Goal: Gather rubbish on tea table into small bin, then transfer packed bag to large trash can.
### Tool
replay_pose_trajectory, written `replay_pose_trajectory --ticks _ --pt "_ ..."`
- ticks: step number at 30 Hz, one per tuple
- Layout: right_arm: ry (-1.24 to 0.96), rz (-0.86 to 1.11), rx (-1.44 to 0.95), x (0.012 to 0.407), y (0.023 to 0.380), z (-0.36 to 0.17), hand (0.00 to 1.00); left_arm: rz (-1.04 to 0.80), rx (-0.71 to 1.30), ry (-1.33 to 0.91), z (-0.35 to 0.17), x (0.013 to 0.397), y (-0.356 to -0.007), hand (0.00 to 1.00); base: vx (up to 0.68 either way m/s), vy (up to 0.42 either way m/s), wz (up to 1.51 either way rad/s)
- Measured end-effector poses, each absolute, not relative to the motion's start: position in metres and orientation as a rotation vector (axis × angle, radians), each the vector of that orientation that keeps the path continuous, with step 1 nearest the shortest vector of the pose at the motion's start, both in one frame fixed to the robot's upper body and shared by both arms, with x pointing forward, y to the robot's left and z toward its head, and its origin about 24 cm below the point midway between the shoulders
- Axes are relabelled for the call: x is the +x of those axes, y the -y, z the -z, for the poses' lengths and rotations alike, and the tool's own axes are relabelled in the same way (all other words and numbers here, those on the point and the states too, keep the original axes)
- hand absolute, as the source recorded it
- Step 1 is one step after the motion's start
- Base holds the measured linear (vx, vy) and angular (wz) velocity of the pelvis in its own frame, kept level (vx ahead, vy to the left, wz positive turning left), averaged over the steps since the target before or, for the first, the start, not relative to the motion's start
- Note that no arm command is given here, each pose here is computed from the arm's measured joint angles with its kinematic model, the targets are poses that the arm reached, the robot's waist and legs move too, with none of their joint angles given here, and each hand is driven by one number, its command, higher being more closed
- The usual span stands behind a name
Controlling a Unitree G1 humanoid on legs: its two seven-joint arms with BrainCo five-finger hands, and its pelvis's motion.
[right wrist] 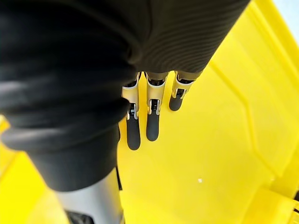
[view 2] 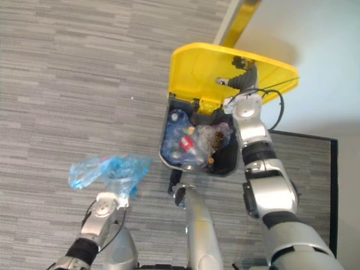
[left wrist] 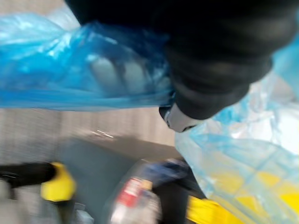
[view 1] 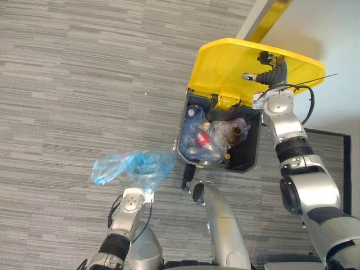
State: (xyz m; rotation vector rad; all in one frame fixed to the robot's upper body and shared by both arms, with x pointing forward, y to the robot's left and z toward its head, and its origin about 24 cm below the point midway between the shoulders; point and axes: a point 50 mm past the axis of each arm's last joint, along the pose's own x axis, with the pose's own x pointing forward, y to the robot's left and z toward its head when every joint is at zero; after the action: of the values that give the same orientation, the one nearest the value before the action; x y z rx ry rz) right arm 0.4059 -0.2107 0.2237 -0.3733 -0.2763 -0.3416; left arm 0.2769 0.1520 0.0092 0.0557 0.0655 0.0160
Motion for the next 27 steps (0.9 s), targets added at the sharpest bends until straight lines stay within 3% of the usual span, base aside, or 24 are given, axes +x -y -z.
replay_pose_trajectory --ticks 7,22,27 --pt "0.254 0.336 -0.364 0.409 0.21 -0.226 0.0 0.055 -0.005 0.069 -0.041 0.285 -0.134 1.0 -0.01 0.045 0.06" --pt "0.258 0.314 -0.384 0.414 0.207 -0.244 0.0 0.378 -0.13 0.549 -0.163 0.288 -0.057 1.0 0.0 0.038 0.03" --pt "0.274 0.298 -0.411 0.415 0.204 -0.254 0.0 0.438 -0.134 0.612 -0.181 0.287 -0.042 1.0 0.0 0.007 -0.02"
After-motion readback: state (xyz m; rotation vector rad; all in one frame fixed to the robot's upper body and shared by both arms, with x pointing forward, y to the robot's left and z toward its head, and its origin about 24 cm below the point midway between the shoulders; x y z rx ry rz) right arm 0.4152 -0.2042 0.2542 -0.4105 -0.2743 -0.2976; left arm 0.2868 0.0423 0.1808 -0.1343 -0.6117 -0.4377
